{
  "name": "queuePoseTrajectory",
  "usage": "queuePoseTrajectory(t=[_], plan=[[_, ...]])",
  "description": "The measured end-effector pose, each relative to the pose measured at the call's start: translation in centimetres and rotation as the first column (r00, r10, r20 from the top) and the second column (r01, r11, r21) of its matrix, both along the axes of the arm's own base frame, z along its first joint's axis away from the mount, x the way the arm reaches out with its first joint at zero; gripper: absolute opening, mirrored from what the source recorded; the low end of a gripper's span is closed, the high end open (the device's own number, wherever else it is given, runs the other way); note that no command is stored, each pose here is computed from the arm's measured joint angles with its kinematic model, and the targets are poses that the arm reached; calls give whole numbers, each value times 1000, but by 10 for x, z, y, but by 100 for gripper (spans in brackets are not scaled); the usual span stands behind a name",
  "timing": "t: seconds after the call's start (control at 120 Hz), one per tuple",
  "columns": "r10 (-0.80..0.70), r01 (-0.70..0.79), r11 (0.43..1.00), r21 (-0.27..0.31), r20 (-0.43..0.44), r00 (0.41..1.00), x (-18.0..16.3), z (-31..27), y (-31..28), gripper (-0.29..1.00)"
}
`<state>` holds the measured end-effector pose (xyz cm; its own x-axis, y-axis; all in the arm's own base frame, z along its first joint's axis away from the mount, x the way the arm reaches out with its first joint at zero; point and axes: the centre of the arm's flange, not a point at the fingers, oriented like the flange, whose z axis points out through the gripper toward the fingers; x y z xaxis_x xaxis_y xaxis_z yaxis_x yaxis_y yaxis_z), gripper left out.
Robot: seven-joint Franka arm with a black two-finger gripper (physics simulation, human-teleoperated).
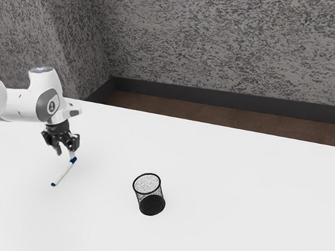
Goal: Put the marker into the pen holder.
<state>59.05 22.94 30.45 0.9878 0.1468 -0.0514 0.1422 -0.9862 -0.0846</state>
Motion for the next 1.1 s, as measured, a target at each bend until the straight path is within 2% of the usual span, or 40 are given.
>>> queuePoseTrajectory(t=[0.192, 0.775, 0.925, 1.1], plan=[[9, -9, 1000, 8, 0, 1000, 18, -27, 14, 31], [7, -7, 1000, 6, -28, 1000, 27, -67, 24, 17], [8, -8, 1000, 21, -29, 1000, 27, -65, 26, 3], [15, -14, 1000, 26, -20, 1000, 28, -60, 28, -5]])
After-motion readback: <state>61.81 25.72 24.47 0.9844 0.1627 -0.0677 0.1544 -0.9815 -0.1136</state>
